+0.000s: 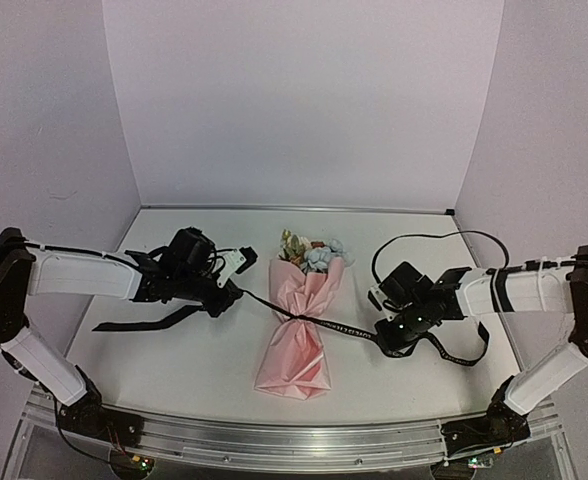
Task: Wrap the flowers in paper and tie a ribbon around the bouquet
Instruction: Tie the ribbon around the folded bouquet, then cross the ribbon over the folded bouquet.
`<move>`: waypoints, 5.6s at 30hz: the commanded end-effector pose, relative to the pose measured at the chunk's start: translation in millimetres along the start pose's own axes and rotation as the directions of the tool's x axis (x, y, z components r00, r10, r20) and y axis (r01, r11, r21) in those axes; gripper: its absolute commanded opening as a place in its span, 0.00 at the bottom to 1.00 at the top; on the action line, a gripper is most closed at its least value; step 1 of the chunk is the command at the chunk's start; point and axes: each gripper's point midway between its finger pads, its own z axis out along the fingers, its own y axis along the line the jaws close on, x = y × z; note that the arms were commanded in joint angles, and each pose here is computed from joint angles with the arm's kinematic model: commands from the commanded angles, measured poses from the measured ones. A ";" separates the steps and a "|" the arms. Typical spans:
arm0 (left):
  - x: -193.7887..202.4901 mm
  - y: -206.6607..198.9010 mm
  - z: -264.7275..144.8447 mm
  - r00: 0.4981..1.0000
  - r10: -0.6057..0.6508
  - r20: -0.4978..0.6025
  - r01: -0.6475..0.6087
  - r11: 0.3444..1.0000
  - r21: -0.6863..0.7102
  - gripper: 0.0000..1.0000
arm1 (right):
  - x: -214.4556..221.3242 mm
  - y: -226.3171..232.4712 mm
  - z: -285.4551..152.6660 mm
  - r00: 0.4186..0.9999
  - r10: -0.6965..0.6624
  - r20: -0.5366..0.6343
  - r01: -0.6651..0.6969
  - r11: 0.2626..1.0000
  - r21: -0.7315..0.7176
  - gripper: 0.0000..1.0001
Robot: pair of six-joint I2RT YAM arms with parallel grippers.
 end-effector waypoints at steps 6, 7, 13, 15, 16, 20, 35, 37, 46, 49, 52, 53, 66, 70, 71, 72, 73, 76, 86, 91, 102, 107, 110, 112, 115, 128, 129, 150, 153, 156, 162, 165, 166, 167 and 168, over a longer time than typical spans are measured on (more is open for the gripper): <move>-96.1 -82.5 -34.5 0.977 0.021 0.213 -0.098 0.929 0.358 0.09 | -20.4 -16.6 -3.9 0.999 0.011 -0.040 -0.008 0.998 0.058 0.16; -102.8 -95.9 -31.1 0.976 0.037 0.217 -0.121 0.914 0.387 0.09 | -23.8 -16.9 -2.5 0.999 0.031 -0.043 -0.029 0.998 0.048 0.17; -128.1 -170.3 5.7 0.968 0.136 0.210 -0.229 0.824 0.518 0.10 | -48.7 -20.7 6.0 0.974 0.216 -0.070 -0.218 0.975 -0.031 0.18; -119.8 -187.9 26.3 0.970 0.172 0.171 -0.238 0.804 0.545 0.10 | -52.1 -24.7 5.8 0.957 0.279 -0.076 -0.283 0.958 -0.046 0.19; -117.3 -196.8 34.7 0.968 0.191 0.161 -0.249 0.795 0.552 0.10 | -52.9 -26.8 3.7 0.955 0.289 -0.069 -0.292 0.955 -0.043 0.21; -108.3 -216.5 52.5 0.961 0.240 0.141 -0.277 0.782 0.558 0.09 | -50.1 -34.8 -9.7 0.955 0.295 -0.033 -0.296 0.955 -0.020 0.33; -130.7 -205.7 66.9 0.942 0.251 0.224 -0.326 0.850 0.414 0.22 | -12.5 -47.9 -55.2 0.922 0.379 -0.075 -0.375 0.925 0.060 0.51; -130.5 -208.0 69.7 0.935 0.271 0.230 -0.346 0.839 0.420 0.21 | -2.2 -56.1 -60.1 0.911 0.407 -0.067 -0.399 0.911 0.103 0.53; -119.8 -217.5 80.3 0.915 0.339 0.218 -0.403 0.789 0.463 0.31 | 36.2 -70.1 -65.1 0.879 0.467 -0.095 -0.445 0.876 0.187 0.57; -126.7 -217.0 74.1 0.913 0.330 0.241 -0.407 0.791 0.457 0.40 | 44.5 -72.5 -61.8 0.861 0.497 -0.102 -0.470 0.857 0.212 0.60; -137.9 -216.2 65.1 0.908 0.309 0.283 -0.409 0.798 0.443 0.48 | 45.0 -76.1 -57.9 0.845 0.528 -0.085 -0.499 0.835 0.233 0.63; -142.4 -215.6 61.7 0.906 0.301 0.297 -0.410 0.800 0.438 0.49 | 44.0 -77.6 -57.1 0.841 0.536 -0.075 -0.506 0.828 0.240 0.64; -164.4 -208.3 48.2 0.896 0.273 0.352 -0.413 0.805 0.427 0.56 | 20.2 -94.6 -58.8 0.812 0.582 0.051 -0.568 0.766 0.301 0.73; -151.9 -213.3 62.7 0.915 0.277 0.294 -0.392 0.783 0.483 0.49 | 20.4 -92.6 -59.8 0.812 0.582 0.048 -0.569 0.770 0.290 0.73; -148.7 -216.1 66.6 0.918 0.279 0.283 -0.389 0.774 0.499 0.48 | 21.4 -92.4 -59.6 0.813 0.581 0.045 -0.567 0.771 0.290 0.73; -145.2 -218.3 69.0 0.920 0.283 0.272 -0.387 0.767 0.511 0.47 | 22.7 -92.0 -59.0 0.814 0.579 0.039 -0.564 0.774 0.290 0.73; -140.0 -219.5 74.3 0.922 0.290 0.256 -0.384 0.764 0.519 0.47 | 24.2 -91.7 -58.5 0.815 0.579 0.034 -0.562 0.774 0.290 0.73; -129.3 -220.4 84.0 0.932 0.297 0.206 -0.362 0.765 0.533 0.49 | 26.9 -87.9 -56.6 0.817 0.577 0.009 -0.556 0.783 0.278 0.73; -136.4 -219.4 69.2 0.945 0.199 0.261 -0.315 0.775 0.549 0.58 | -5.9 -50.8 -49.6 0.814 0.581 0.001 -0.581 0.813 0.031 0.63; -144.7 -207.8 70.2 0.958 0.168 0.233 -0.268 0.816 0.513 0.60 | -15.7 -34.9 -54.8 0.827 0.562 -0.013 -0.561 0.825 -0.068 0.62; -155.4 -202.4 51.4 0.954 0.157 0.257 -0.272 0.815 0.511 0.59 | -37.3 -14.0 -55.9 0.817 0.576 -0.008 -0.565 0.797 -0.214 0.58; -151.4 -200.3 50.2 0.952 0.192 0.238 -0.291 0.808 0.513 0.56 | -48.8 -3.7 -59.6 0.819 0.574 -0.018 -0.556 0.785 -0.271 0.57; -147.4 -200.5 48.7 0.952 0.208 0.223 -0.297 0.800 0.522 0.59 | -50.7 1.1 -61.5 0.820 0.571 -0.033 -0.555 0.779 -0.292 0.55; -145.4 -200.7 47.1 0.953 0.210 0.217 -0.296 0.793 0.532 0.59 | -52.3 5.8 -61.9 0.820 0.570 -0.047 -0.554 0.771 -0.314 0.54; -144.0 -201.9 43.7 0.949 0.214 0.230 -0.307 0.784 0.539 0.59 | -64.4 21.8 -62.0 0.814 0.575 -0.083 -0.556 0.730 -0.396 0.51; -145.5 -195.5 42.0 0.916 0.241 0.321 -0.379 0.780 0.497 0.55 | -90.1 57.9 -36.6 0.650 0.711 -0.269 -0.723 0.469 -0.508 0.47; -144.2 -195.7 42.6 0.914 0.247 0.321 -0.385 0.776 0.500 0.55 | -90.3 58.6 -35.0 0.636 0.719 -0.278 -0.734 0.453 -0.506 0.47; -142.8 -181.0 69.6 0.892 0.320 0.320 -0.432 0.814 0.389 0.52 | -63.1 73.1 -32.9 0.523 0.752 -0.401 -0.830 0.342 -0.440 0.37; -145.1 -178.1 71.2 0.889 0.320 0.328 -0.433 0.822 0.369 0.52 | -59.8 73.0 -33.0 0.512 0.754 -0.410 -0.838 0.334 -0.432 0.32; -144.8 -176.7 73.3 0.887 0.325 0.328 -0.436 0.824 0.362 0.52 | -57.9 75.9 -35.1 0.508 0.747 -0.429 -0.842 0.325 -0.430 0.32; -144.6 -172.1 74.6 0.882 0.331 0.335 -0.440 0.833 0.335 0.51 | -41.7 73.9 -37.2 0.508 0.743 -0.436 -0.848 0.343 -0.405 0.36; -143.4 -172.9 68.7 0.880 0.327 0.344 -0.442 0.829 0.343 0.51 | -33.3 67.1 -34.6 0.507 0.756 -0.414 -0.849 0.356 -0.390 0.40; -143.4 -173.4 66.0 0.881 0.323 0.346 -0.441 0.828 0.347 0.51 | -31.7 64.4 -33.5 0.506 0.762 -0.403 -0.849 0.360 -0.387 0.42; -143.7 -173.5 63.1 0.881 0.322 0.348 -0.440 0.829 0.347 0.52 | -30.3 62.3 -33.0 0.505 0.767 -0.395 -0.850 0.361 -0.384 0.43; -144.5 -173.2 60.7 0.882 0.317 0.349 -0.436 0.831 0.346 0.52 | -29.4 59.6 -32.1 0.505 0.773 -0.385 -0.849 0.364 -0.383 0.43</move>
